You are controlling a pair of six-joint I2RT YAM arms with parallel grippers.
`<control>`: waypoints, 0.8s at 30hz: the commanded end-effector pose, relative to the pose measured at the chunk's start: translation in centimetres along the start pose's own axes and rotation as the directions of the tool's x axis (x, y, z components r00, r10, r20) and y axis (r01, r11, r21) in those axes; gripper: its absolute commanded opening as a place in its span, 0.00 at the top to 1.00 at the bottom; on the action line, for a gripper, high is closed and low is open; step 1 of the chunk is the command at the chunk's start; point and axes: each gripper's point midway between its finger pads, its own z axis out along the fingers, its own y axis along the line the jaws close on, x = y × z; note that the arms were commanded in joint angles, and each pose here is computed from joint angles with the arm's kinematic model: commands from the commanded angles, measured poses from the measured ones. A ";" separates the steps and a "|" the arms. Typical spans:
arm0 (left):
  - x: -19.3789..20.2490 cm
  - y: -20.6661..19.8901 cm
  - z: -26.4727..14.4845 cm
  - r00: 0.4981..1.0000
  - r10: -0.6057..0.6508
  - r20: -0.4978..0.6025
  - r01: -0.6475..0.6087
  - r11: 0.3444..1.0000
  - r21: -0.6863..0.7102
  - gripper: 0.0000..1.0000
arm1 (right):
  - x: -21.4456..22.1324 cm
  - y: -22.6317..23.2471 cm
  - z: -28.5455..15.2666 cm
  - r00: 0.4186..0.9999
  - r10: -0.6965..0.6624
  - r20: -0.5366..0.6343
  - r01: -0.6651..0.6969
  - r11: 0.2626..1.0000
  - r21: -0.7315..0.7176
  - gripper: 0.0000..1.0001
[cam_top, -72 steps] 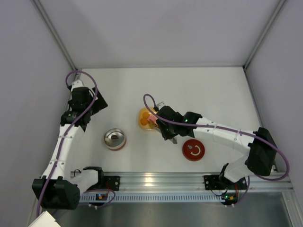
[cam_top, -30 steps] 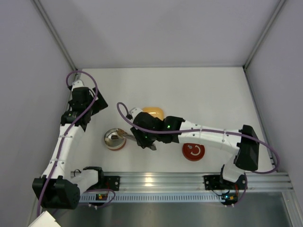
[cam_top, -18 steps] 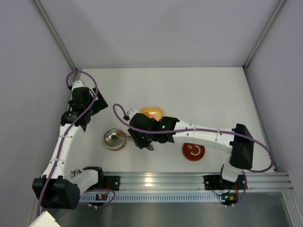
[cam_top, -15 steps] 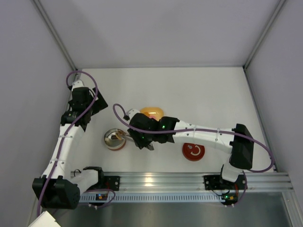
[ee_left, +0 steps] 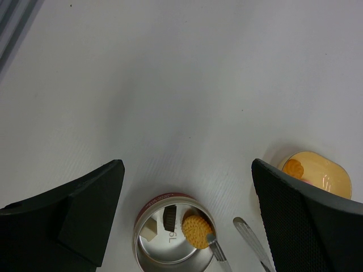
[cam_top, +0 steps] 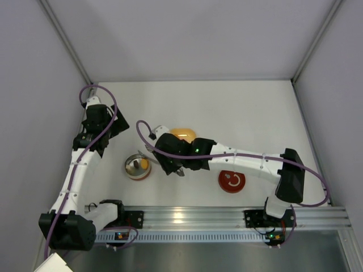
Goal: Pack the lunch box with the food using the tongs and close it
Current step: Place the fake food in the packing box, then pick up the fake food from the plate.
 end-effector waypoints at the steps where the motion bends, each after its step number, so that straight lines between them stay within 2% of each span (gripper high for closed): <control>1: -1.2 -0.2 0.2 0.999 -0.007 0.047 0.007 1.000 0.012 0.01 | -3.5 -2.5 -3.2 0.991 0.025 0.129 -0.036 0.996 0.080 0.61; 6: -1.2 -0.2 0.1 0.999 -0.007 0.048 0.006 1.000 0.014 0.01 | -2.7 -7.3 -4.0 0.987 0.084 0.138 -0.109 0.976 0.187 0.61; 11: -1.2 -0.3 0.2 0.999 -0.006 0.045 0.006 1.000 0.016 0.01 | 0.1 -11.5 -3.8 0.986 0.130 0.105 -0.155 0.944 0.292 0.59; 24: -1.2 -0.2 0.2 0.999 -0.006 0.045 0.006 1.000 0.013 0.01 | 2.2 -13.4 -1.2 0.985 0.168 0.048 -0.175 0.934 0.311 0.53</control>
